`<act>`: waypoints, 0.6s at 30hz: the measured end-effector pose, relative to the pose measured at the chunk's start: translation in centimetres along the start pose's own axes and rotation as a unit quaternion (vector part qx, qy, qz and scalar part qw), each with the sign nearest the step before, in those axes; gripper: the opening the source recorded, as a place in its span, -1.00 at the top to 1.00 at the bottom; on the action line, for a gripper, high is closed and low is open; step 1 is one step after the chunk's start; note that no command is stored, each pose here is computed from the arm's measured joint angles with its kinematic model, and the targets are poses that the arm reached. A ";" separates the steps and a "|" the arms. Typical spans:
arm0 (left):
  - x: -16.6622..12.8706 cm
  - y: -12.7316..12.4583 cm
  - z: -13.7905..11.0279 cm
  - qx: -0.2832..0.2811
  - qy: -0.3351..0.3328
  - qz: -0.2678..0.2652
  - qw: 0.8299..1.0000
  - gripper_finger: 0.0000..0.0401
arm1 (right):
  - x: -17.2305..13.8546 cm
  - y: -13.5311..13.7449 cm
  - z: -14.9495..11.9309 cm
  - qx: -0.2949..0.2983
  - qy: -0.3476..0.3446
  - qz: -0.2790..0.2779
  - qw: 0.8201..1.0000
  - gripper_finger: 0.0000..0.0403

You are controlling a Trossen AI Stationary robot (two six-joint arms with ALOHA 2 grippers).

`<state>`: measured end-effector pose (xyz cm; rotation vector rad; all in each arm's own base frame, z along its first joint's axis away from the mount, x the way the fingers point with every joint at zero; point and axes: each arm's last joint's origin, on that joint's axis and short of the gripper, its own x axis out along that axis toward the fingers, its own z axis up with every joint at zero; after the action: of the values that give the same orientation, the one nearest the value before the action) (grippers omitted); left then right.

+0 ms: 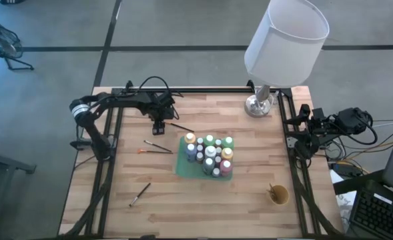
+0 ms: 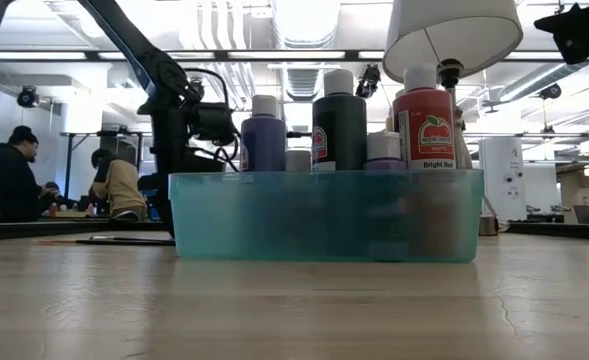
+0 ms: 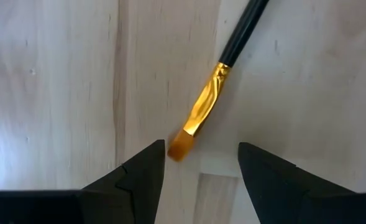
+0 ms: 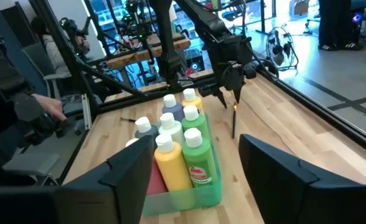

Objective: Pick & Place Paint Supplies
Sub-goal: Put the gold paintbrush into the yellow cup

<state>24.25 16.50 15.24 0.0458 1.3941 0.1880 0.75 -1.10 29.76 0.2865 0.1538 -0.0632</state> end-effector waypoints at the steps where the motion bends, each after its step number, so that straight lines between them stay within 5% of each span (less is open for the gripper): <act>1: 0.1 0.0 0.0 0.004 0.001 -0.001 1.000 -0.05 | 0.0 0.0 0.0 0.000 0.000 0.000 1.000 -0.15; 9: 0.0 0.1 0.1 0.040 -0.005 0.004 0.999 -0.01 | 0.0 0.0 0.0 0.000 0.000 0.000 1.000 -0.09; 18: 0.2 0.6 0.3 0.053 -0.018 0.004 0.998 0.32 | 0.0 0.0 0.0 0.000 0.000 0.000 1.000 -0.15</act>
<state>24.52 17.17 15.17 0.1420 1.3666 0.1203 0.75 -1.10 29.76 0.2865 0.1539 -0.0628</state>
